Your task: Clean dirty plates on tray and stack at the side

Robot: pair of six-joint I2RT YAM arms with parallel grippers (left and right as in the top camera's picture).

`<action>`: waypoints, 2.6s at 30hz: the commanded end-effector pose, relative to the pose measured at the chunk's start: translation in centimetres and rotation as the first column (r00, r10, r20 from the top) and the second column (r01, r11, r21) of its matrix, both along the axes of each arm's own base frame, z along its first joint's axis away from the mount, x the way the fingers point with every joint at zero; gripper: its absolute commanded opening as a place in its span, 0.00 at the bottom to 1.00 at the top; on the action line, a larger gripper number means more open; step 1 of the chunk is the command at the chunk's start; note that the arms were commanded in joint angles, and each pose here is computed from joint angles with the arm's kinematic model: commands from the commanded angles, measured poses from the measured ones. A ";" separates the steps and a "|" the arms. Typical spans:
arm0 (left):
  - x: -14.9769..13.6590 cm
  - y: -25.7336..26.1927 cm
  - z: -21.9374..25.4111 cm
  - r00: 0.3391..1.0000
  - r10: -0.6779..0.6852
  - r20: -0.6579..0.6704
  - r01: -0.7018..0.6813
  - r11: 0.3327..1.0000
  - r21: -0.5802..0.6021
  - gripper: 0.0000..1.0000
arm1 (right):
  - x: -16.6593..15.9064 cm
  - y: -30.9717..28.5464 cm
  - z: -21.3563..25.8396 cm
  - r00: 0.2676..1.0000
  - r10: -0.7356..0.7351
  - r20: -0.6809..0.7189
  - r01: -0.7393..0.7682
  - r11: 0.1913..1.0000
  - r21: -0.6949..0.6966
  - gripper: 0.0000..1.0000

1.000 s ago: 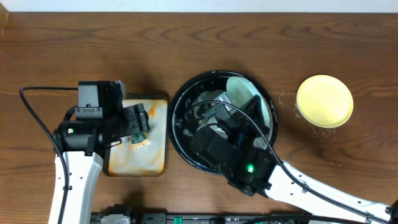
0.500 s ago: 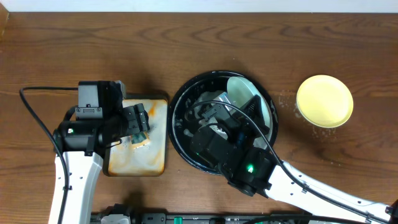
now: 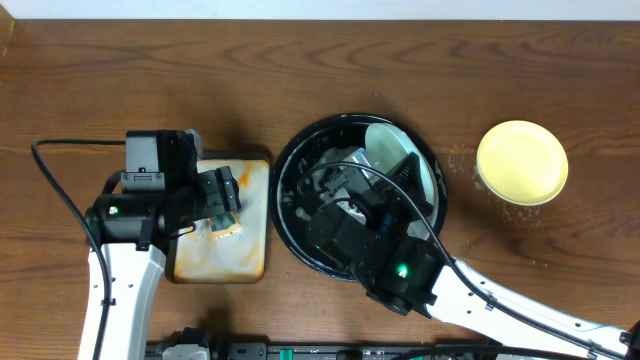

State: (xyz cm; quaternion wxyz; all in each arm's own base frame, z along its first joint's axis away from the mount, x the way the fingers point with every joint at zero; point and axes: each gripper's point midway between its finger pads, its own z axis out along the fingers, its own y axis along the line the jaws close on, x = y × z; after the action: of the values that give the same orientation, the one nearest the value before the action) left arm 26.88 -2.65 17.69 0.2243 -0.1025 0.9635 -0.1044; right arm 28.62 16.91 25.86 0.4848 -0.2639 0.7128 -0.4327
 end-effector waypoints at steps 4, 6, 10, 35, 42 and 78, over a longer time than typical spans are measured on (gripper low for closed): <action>0.4 0.0 0.8 1.000 -0.006 0.022 0.006 1.000 0.000 0.84 | -0.4 -0.4 1.4 0.999 -0.018 0.042 0.018 1.000 0.006 0.01; 0.4 0.1 0.8 1.000 -0.006 0.022 0.006 1.000 0.000 0.83 | -0.4 -0.4 1.4 0.999 -0.018 0.042 0.018 1.000 0.006 0.01; 0.4 0.1 0.8 1.000 -0.006 0.022 0.006 1.000 0.000 0.83 | -0.4 -0.4 1.4 0.999 -0.018 0.042 0.018 1.000 0.006 0.01; 0.4 0.0 0.8 1.000 -0.006 0.021 0.006 1.000 0.000 0.84 | -0.4 -0.4 1.4 0.999 -0.016 0.035 0.016 1.000 -0.010 0.01; 0.4 0.0 0.8 1.000 -0.006 0.022 0.006 1.000 0.000 0.84 | -0.4 -0.4 1.4 0.999 -0.016 0.035 0.016 1.000 -0.010 0.01; 0.4 0.1 0.8 1.000 -0.006 0.022 0.006 1.000 0.000 0.84 | -0.2 0.4 0.1 0.999 0.032 -0.013 -0.031 0.998 0.052 0.01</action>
State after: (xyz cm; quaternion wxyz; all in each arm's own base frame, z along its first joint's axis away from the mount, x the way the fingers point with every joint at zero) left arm 26.88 -2.65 17.69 0.2243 -0.1025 0.9635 -0.1044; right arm 28.63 17.06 25.59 0.4791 -0.2759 0.7132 -0.4310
